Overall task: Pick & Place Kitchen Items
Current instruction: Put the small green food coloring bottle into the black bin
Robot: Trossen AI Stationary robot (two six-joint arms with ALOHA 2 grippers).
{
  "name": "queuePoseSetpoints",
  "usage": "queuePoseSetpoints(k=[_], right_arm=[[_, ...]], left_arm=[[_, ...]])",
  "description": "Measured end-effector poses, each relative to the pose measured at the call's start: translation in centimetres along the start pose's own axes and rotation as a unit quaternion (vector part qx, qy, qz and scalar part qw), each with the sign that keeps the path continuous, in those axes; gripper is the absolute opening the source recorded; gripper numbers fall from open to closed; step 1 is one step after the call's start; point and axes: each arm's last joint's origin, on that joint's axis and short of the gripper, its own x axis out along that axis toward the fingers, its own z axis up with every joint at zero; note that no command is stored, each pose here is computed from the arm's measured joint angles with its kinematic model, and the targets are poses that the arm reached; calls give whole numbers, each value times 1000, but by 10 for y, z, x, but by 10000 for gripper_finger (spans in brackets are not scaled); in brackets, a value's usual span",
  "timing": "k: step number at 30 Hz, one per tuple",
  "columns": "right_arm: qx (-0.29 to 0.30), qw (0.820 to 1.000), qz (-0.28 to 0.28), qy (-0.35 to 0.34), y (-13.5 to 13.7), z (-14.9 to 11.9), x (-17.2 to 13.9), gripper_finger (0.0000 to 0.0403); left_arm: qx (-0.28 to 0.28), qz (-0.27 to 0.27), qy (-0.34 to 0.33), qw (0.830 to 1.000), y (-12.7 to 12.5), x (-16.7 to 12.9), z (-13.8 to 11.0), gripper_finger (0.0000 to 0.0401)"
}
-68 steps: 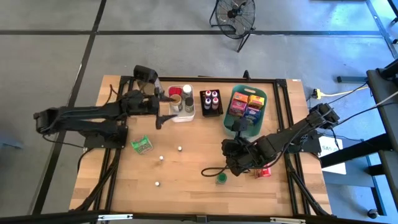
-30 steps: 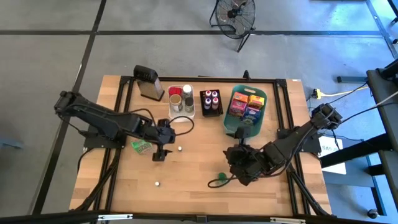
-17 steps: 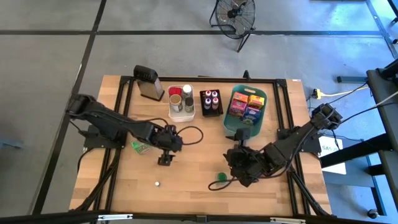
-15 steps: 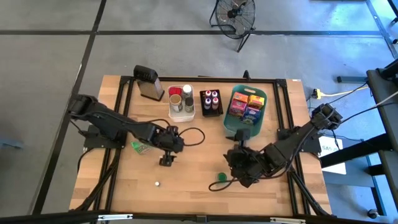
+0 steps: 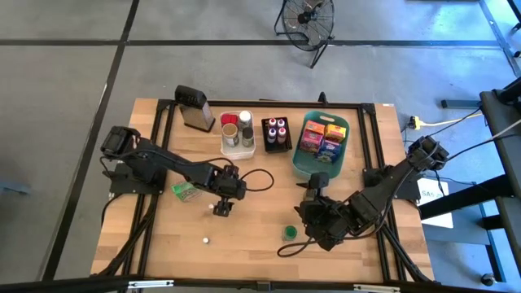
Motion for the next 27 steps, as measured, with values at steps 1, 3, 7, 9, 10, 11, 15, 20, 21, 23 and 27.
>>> queuePoseSetpoints(k=[1, 3, 7, 9, 10, 11, 15, 20, 21, 23, 27], right_arm=[[0, 1000, 0, 0, 0, 0, 0, 369], [0, 1000, 0, 0, 0, 0, 0, 369], [0, 1000, 2, 1, 0, 0, 0, 369], [1, 1000, 2, 1, 0, 0, 0, 369], [1, 1000, 3, 1, 0, 0, 0, 369], [2, 1000, 3, 1, 0, 0, 0, 369], [3, 1000, 4, 0, 0, 0, 0, 369], [3, 1000, 4, 0, 0, 0, 0, 369], [3, 1000, 4, 0, 0, 0, 0, 369], [3, 1000, 4, 0, 0, 0, 0, 369], [3, 1000, 4, 0, 0, 0, 0, 369]], left_arm=[[0, 1, 2, 1000, 1, 2, 0, 309], [-2, 2, 6, 1000, 3, 3, -1, 306], [-7, 2, 3, 1000, 4, 3, 0, 297], [-8, 2, 2, 1000, 4, 3, 0, 293], [-7, 2, 4, 1000, 4, 4, 0, 291], [-7, 2, 6, 1000, 3, 6, 0, 290], [-6, 0, 12, 1000, 2, 11, 0, 286], [1, 0, 8, 1000, 2, 14, 1, 285], [2, 0, 7, 1000, 2, 14, 1, 285], [5, 0, 5, 1000, 2, 14, 2, 284], [6, 0, 5, 1000, 2, 14, 2, 277]])
